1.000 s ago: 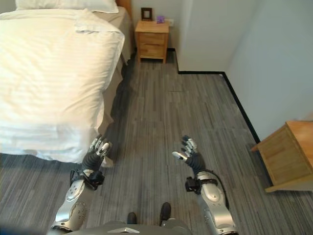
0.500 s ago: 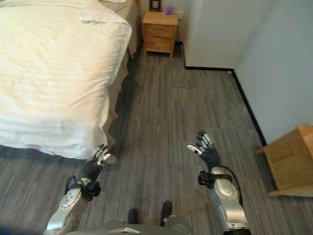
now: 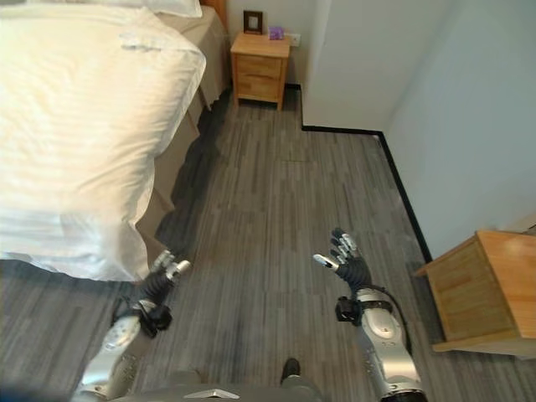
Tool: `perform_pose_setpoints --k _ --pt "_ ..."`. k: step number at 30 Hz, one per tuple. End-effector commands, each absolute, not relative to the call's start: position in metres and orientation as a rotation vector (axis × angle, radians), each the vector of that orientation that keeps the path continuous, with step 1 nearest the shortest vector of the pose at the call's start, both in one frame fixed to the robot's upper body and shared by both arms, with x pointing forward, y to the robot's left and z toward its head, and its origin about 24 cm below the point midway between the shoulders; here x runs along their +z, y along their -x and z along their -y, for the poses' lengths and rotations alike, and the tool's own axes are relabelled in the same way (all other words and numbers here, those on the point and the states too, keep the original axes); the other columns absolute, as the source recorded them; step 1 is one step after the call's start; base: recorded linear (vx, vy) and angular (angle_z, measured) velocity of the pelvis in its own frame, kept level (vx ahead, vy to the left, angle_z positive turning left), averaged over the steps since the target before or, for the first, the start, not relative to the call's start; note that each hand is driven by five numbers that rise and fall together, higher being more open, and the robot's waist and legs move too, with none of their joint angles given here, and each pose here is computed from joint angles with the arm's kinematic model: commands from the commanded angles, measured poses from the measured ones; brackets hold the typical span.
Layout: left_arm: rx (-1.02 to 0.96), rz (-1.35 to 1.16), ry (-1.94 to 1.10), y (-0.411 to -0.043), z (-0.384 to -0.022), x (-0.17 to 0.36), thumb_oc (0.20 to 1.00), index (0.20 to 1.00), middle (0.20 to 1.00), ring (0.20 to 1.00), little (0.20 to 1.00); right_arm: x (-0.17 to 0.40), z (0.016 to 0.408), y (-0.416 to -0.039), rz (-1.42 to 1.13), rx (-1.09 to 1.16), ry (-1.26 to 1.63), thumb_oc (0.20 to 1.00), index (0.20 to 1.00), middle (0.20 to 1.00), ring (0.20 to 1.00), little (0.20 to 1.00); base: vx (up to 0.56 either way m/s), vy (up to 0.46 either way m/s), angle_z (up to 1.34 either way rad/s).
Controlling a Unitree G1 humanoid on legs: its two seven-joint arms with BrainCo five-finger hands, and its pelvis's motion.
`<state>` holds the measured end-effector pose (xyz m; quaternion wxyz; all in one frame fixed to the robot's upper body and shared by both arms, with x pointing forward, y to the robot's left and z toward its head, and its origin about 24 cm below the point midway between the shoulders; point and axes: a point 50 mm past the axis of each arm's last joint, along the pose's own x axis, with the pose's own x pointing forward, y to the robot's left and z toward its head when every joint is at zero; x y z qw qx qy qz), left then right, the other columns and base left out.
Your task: Making the bed.
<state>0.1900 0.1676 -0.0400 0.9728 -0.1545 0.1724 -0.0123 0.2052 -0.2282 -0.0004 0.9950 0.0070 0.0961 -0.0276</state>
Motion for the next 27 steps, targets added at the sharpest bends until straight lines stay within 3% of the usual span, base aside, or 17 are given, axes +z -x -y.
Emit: perform_pose_setpoints --k 1,10,18,27 --pt "-0.08 -0.25 0.299 -0.2 -0.176 -0.018 1.0 1.0 1.0 1.0 1.0 0.014 0.225 -0.209 -0.104 -0.028 -0.065 1.0 1.0 1.0 1.0 1.0 0.15 0.004 0.07" --pt "-0.123 -0.24 0.272 -0.208 -0.168 -0.016 1.0 1.0 1.0 1.0 1.0 0.013 0.211 -0.213 -0.101 0.015 -0.019 1.0 1.0 1.0 1.0 1.0 0.23 0.115 0.02" --pt "-0.04 -0.223 0.178 -0.209 -0.194 -0.01 1.0 1.0 1.0 1.0 1.0 0.021 0.187 -0.226 -0.048 0.065 -0.104 1.0 1.0 1.0 1.0 1.0 0.29 0.259 0.15" --pt "-0.075 -0.173 0.093 -0.218 -0.201 -0.001 1.0 1.0 1.0 1.0 1.0 0.012 0.208 -0.205 -0.089 -0.002 -0.086 1.0 1.0 1.0 1.0 1.0 0.6 -0.094 0.19"
